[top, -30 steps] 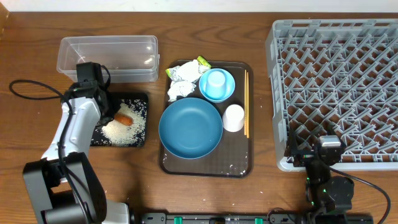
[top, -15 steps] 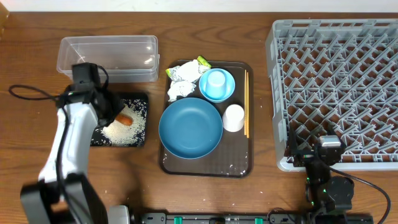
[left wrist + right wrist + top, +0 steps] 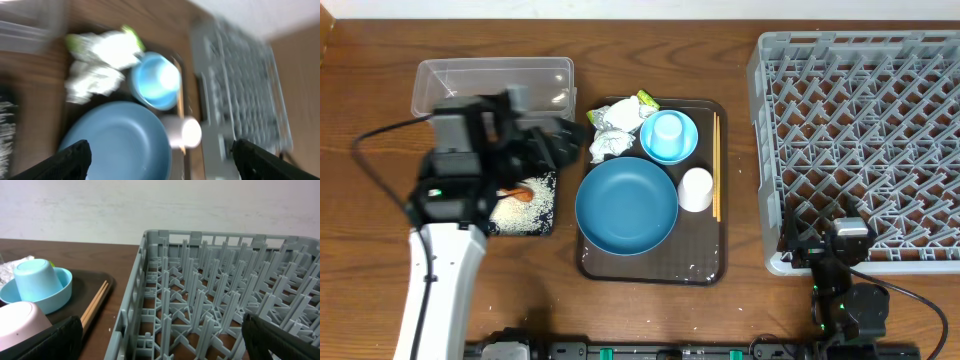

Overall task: Sort waste into correct bins and load items into the dishwasher rack
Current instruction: 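Move the left gripper back over the crumpled paper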

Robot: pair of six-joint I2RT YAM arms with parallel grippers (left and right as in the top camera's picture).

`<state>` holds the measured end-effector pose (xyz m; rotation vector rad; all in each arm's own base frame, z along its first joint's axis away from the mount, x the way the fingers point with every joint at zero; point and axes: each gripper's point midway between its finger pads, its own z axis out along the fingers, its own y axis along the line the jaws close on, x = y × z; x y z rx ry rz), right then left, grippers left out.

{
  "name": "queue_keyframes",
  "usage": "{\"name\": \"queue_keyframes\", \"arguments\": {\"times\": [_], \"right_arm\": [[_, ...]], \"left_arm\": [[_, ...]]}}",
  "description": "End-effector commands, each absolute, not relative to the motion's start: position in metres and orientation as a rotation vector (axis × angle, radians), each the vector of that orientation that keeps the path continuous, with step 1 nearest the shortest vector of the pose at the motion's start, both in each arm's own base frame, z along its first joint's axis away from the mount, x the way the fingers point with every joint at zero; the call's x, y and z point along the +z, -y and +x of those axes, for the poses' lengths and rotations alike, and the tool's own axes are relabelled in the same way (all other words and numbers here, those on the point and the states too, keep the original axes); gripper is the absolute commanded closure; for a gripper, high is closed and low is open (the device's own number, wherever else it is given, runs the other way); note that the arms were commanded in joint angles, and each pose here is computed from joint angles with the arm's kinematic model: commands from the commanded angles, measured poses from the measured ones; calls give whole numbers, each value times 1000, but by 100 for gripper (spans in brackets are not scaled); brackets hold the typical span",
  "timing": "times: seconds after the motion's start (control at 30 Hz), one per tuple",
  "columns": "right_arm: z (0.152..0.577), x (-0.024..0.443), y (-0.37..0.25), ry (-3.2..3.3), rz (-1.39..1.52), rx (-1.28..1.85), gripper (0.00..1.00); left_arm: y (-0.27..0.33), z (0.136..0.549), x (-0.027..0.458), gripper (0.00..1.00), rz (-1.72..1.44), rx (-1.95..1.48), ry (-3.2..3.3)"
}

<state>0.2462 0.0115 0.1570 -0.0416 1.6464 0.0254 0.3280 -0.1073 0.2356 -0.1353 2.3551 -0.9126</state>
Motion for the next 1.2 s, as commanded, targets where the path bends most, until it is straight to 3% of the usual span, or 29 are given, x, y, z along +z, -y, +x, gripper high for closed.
{"name": "queue_keyframes", "arguments": {"times": [0.0, 0.37, 0.9, 1.17], "right_arm": [[246, 155, -8, -1652, -19, 25, 1], [246, 155, -8, -1652, -19, 25, 1], [246, 155, -8, -1652, -19, 25, 1], [246, 155, -8, -1652, -19, 25, 1]], "left_arm": [[144, 320, 231, 7, 112, -856, -2377], [168, 304, 188, 7, 245, -385, -2510], [173, 272, 173, 15, 459, -349, -2668], [189, 268, 144, 10, 533, -325, -2750]]}}
